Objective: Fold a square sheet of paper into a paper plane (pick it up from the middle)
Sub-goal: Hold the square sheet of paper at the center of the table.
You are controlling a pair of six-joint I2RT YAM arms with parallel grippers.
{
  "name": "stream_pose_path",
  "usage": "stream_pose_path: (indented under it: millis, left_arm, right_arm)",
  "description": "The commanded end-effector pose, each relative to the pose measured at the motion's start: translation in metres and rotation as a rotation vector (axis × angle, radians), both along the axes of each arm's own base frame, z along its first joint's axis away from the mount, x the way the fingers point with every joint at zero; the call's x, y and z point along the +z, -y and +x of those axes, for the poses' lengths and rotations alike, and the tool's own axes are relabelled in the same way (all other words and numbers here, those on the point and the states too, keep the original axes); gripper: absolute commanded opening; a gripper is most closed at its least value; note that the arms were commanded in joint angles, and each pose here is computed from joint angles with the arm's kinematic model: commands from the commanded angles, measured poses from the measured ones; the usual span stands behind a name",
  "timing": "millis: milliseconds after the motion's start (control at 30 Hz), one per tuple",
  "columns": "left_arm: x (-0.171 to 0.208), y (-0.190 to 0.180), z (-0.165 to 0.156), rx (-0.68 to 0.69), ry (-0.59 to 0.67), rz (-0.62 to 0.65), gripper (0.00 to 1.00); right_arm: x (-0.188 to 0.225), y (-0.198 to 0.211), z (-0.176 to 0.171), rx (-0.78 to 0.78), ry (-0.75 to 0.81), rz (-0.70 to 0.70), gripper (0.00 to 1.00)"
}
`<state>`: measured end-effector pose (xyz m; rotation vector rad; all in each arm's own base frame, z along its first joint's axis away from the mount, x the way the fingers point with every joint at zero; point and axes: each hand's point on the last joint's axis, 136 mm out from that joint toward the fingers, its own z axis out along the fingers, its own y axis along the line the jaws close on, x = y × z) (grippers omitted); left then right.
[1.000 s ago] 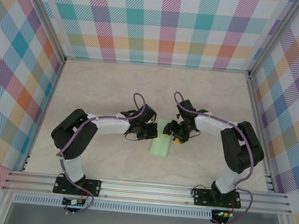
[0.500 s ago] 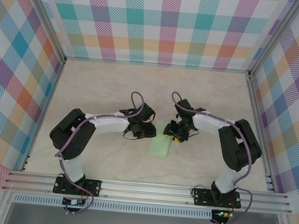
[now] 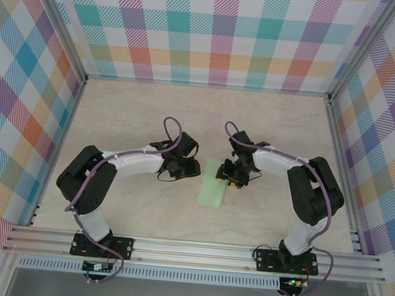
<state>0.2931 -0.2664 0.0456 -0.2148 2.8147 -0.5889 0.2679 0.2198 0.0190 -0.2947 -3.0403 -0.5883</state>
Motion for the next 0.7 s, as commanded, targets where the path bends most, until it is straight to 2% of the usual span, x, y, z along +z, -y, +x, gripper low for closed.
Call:
stream_pose_path:
  millis: [0, 667]
  left_arm:
    - [0.000, -0.015, 0.000, 0.043, -0.011, 0.023, 0.40]
    - [0.000, -0.036, 0.001, 0.087, -0.009, 0.039, 0.43]
  right_arm:
    - [-0.022, 0.016, -0.009, -0.008, -0.044, -0.105, 0.48]
    - [-0.031, 0.026, -0.014, -0.013, -0.068, -0.158, 0.49]
